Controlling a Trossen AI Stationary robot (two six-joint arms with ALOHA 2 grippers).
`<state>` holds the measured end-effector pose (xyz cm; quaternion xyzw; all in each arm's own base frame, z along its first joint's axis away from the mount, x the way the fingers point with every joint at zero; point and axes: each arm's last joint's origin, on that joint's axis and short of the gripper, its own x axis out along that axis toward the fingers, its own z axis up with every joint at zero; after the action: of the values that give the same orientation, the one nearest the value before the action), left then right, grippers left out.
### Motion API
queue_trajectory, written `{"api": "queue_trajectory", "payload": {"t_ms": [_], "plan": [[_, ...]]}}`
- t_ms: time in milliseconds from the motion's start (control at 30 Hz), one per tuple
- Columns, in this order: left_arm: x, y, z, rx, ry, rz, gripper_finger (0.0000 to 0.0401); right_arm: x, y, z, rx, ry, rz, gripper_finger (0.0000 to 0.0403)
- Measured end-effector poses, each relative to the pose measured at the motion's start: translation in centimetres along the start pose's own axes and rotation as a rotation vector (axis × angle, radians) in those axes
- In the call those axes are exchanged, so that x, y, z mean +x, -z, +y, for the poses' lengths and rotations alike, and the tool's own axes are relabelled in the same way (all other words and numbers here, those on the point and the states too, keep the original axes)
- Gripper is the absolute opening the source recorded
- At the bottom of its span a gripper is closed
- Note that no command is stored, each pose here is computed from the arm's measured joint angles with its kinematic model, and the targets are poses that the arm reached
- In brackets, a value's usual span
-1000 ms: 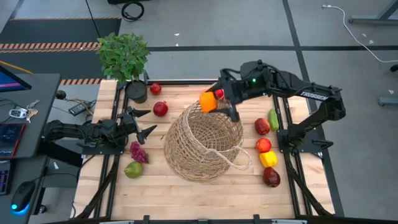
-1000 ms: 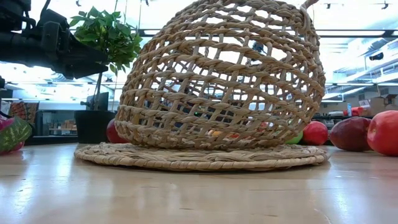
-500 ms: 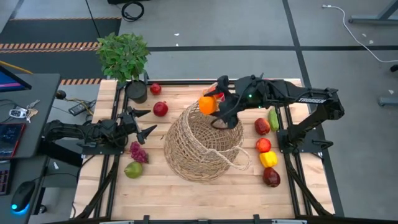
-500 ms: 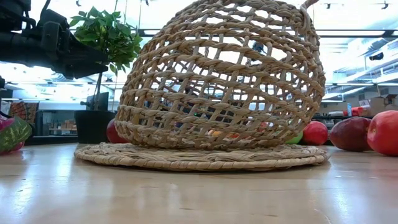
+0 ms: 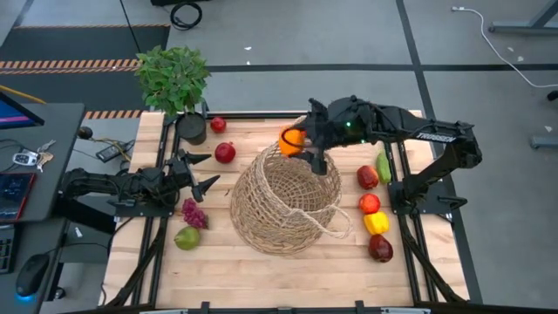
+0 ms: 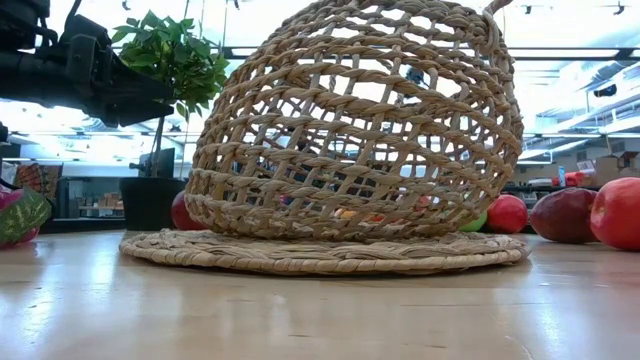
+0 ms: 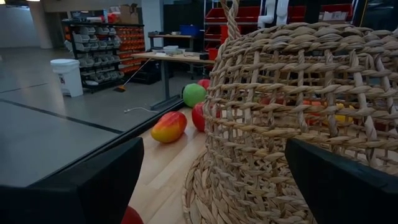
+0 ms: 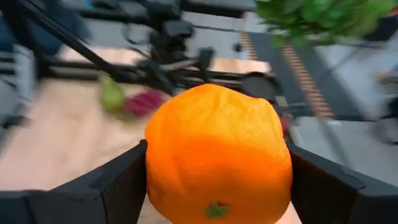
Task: Build produce basket
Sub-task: Put the orange into the brown basket
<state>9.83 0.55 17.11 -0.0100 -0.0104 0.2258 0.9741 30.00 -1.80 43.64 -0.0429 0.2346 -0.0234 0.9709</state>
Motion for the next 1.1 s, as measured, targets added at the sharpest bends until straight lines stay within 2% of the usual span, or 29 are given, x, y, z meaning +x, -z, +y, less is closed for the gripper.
{"api": "queue_trajectory", "payload": {"t_ms": [133,333,533,767,1100], "plan": [[0.0,0.0,0.0,0.0,0.0,0.0,0.0398,0.0,-0.5,-0.2,0.069,-0.108,-0.059,0.0332],[0.0,0.0,0.0,0.0,0.0,0.0,0.0398,-0.2,-1.2,-0.9,0.094,-0.26,-0.15,0.0332],[0.0,0.0,0.0,0.0,0.0,0.0,0.0398,-0.9,-2.8,-2.1,0.193,-0.463,-0.317,0.0332],[0.0,0.0,0.0,0.0,0.0,-0.001,0.0398,-2.3,-4.7,-3.3,0.279,-0.622,-0.494,0.0332],[0.0,0.0,0.0,-0.001,0.0,-0.001,0.0398,-2.5,-4.8,-3.4,0.297,-0.662,-0.497,0.0332]]}}
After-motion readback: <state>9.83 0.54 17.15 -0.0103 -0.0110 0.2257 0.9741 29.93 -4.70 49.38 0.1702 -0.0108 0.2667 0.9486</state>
